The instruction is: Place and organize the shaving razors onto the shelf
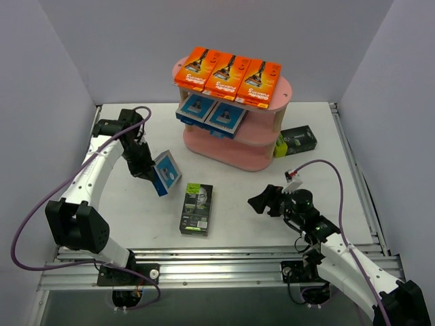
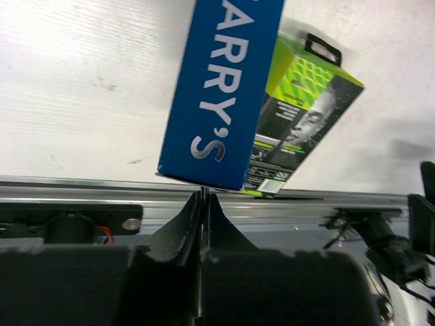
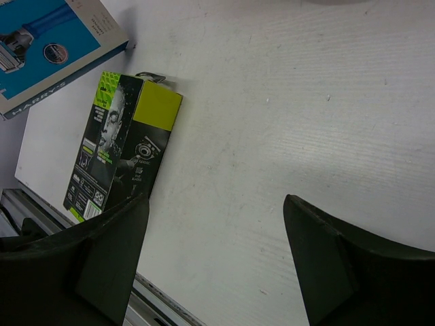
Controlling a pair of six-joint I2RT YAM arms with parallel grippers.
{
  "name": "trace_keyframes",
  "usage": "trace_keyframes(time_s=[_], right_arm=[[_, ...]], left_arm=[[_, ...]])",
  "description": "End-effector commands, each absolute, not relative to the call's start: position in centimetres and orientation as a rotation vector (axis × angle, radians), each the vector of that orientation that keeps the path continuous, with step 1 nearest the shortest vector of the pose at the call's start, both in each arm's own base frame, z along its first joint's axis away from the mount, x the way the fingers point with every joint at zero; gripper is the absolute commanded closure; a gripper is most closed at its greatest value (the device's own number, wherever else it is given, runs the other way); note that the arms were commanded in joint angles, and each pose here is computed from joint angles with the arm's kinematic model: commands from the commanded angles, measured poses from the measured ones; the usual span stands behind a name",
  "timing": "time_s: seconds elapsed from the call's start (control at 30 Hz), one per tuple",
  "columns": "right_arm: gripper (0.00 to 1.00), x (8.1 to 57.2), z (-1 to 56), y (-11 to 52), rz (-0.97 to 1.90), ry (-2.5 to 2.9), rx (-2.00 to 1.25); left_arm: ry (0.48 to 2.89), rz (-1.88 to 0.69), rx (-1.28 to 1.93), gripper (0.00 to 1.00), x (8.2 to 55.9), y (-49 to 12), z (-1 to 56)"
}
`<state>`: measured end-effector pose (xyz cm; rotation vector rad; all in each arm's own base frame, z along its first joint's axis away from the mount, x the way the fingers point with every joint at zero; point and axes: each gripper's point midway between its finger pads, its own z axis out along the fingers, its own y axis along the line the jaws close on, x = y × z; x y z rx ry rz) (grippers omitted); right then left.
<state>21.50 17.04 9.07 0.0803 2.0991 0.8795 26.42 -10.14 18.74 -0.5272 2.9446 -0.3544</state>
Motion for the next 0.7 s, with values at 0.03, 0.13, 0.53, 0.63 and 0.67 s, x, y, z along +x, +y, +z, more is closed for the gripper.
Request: trace_keyframes(time_s=[0.03, 0.13, 0.53, 0.63, 0.67], right_arm=[[0.24, 21.8, 9.4, 16.9, 0.873, 2.072, 0.075], [0.24, 21.7, 9.7, 17.0, 0.881, 2.067, 0.060], [0.24, 21.5, 9.3, 17.4, 0.887, 2.100, 0.044], [0.25, 21.5, 9.2, 17.4, 0.881, 2.109, 0.048], [0.25, 21.5, 9.3, 17.4, 0.881, 2.108, 0.047]], left_arm=[[2.874, -0.186, -0.384, 0.98, 26.1, -8.0, 21.5], [2.852, -0.096, -0.307, 0.98, 26.0, -7.8, 22.3], [2.846, 0.344, 0.028, 0.98, 24.2, -7.7, 22.8], [2.840, 0.436, 0.101, 0.98, 23.8, -8.1, 22.7], [2.837, 0.464, 0.094, 0.98, 23.7, -8.0, 22.7]])
